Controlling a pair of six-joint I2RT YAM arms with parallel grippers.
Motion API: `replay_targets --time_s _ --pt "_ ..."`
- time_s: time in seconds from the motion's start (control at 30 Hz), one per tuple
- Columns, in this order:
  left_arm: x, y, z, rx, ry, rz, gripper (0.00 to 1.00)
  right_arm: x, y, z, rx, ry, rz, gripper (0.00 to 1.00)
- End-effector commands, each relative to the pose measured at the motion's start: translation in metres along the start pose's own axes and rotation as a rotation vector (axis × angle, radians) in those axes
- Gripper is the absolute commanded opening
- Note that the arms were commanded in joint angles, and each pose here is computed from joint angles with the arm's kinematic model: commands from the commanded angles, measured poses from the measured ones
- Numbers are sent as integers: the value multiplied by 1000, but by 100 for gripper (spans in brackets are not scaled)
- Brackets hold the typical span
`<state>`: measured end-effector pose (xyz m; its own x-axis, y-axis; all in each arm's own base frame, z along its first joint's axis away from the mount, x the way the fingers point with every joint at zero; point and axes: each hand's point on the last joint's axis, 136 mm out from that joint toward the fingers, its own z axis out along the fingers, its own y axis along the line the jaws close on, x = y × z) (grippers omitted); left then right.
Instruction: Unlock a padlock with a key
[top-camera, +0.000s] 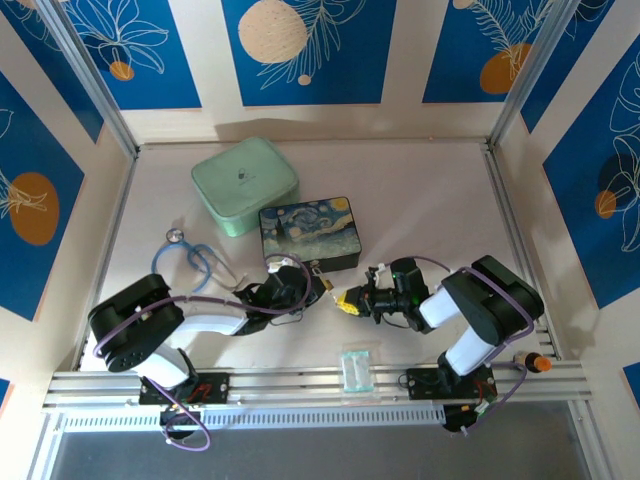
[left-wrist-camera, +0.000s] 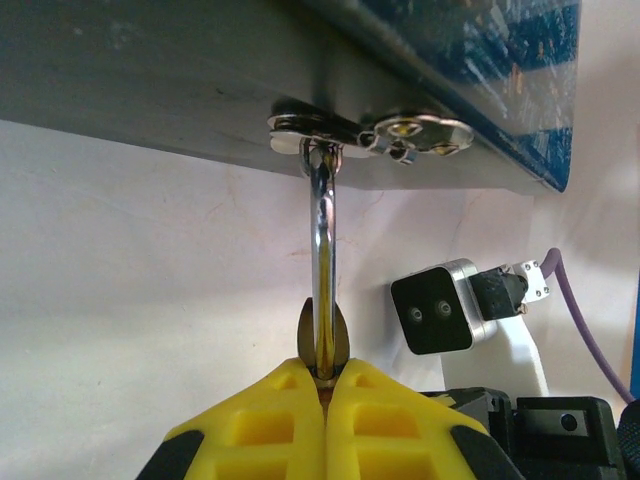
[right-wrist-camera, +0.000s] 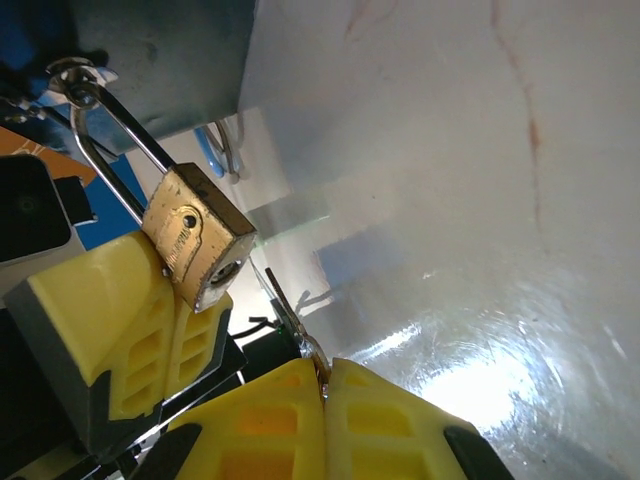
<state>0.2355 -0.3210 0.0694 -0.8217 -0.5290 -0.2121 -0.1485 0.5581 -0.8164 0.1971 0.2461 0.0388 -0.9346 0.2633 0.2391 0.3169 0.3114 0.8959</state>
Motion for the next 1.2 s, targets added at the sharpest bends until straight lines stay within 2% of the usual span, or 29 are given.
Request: replay_targets --time_s 0.0,1.17 --pt "0 -4 -1 26 3 -9 0 0 7 -1 -33 8 -12 0" --pt "2 -2 1 16 13 -8 0 -3 7 -3 -63 -10 -20 0"
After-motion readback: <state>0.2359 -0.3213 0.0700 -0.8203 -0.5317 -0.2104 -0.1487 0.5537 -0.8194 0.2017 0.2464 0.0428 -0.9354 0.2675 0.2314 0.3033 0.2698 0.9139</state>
